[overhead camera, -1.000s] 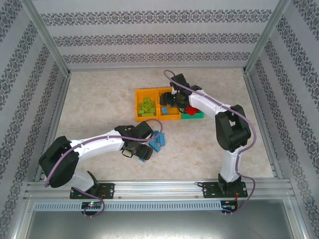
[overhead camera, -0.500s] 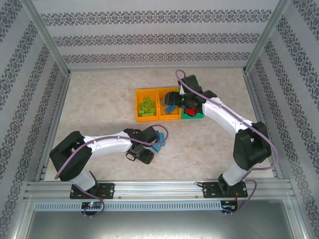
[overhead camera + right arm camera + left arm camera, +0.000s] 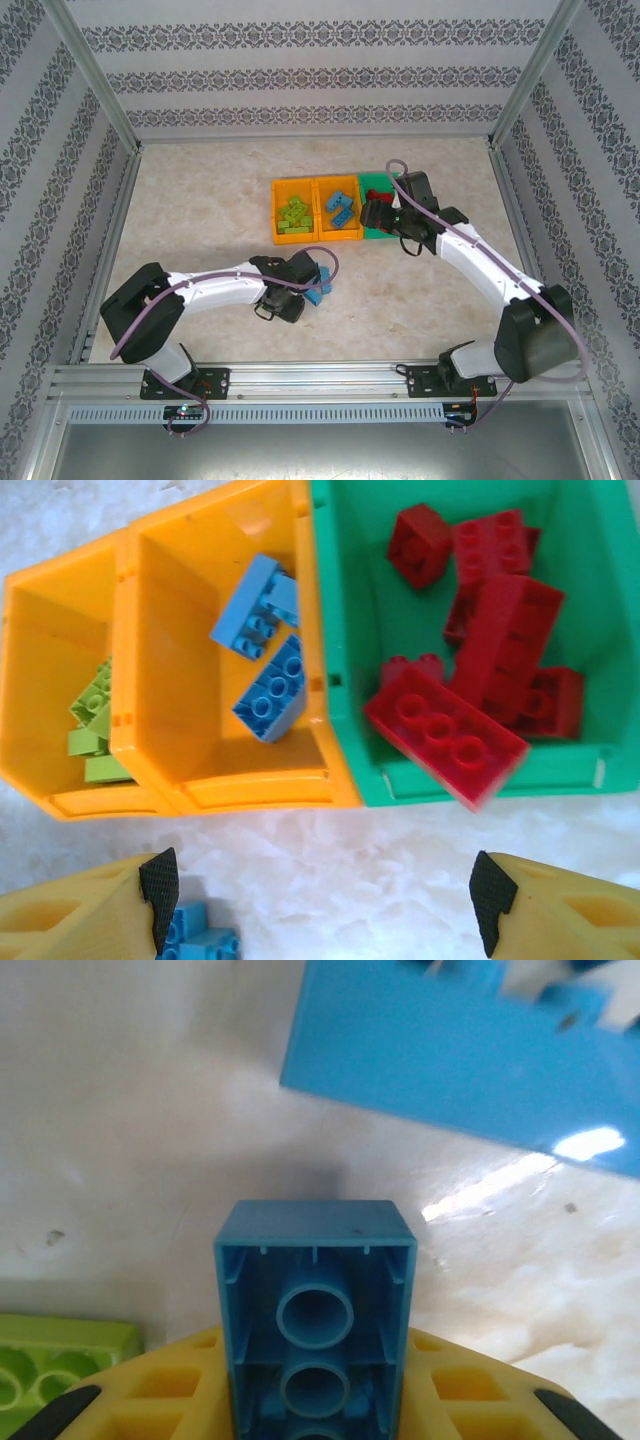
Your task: Sort the legos into containers by color
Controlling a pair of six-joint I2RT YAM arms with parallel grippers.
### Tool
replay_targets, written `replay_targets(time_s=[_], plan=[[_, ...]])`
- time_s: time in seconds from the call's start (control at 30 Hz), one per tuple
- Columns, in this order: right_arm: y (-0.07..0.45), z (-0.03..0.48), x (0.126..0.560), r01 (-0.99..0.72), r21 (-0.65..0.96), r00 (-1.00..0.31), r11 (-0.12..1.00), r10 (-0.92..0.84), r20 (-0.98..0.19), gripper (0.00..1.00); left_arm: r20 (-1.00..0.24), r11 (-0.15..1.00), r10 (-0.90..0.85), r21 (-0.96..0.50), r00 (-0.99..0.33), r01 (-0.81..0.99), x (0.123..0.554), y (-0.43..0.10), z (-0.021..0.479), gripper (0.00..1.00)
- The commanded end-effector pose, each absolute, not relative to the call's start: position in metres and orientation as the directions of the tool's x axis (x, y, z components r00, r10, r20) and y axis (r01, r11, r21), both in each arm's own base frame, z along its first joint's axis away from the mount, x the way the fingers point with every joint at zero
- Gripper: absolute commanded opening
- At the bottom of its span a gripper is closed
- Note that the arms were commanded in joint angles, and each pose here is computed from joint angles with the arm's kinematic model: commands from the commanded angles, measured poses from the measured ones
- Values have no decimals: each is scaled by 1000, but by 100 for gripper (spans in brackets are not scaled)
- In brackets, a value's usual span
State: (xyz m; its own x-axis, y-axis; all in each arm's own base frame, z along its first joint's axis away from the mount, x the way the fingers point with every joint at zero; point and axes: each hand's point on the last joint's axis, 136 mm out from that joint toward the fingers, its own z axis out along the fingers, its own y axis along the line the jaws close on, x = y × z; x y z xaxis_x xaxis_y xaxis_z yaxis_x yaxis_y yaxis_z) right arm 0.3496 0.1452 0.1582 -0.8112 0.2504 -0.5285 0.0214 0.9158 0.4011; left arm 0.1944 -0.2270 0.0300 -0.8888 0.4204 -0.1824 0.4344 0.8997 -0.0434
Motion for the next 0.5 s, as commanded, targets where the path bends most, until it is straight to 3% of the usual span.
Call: replay_targets(time_s=[0.0,0.17,0.47], plan=[[133,156,334,16,369,-800,929,234,-553,80,-292,909,393,-23,-872,417,211,-234,70,31],[132,141,304,-18,389,-797,921,221,-561,80,-449,920,360,27,-818,390,255,-241,120,31],[141,102,258,-17,391,-825,920,208,-526,79,-563,897,238,-185,-791,402,352,-303,184,29]])
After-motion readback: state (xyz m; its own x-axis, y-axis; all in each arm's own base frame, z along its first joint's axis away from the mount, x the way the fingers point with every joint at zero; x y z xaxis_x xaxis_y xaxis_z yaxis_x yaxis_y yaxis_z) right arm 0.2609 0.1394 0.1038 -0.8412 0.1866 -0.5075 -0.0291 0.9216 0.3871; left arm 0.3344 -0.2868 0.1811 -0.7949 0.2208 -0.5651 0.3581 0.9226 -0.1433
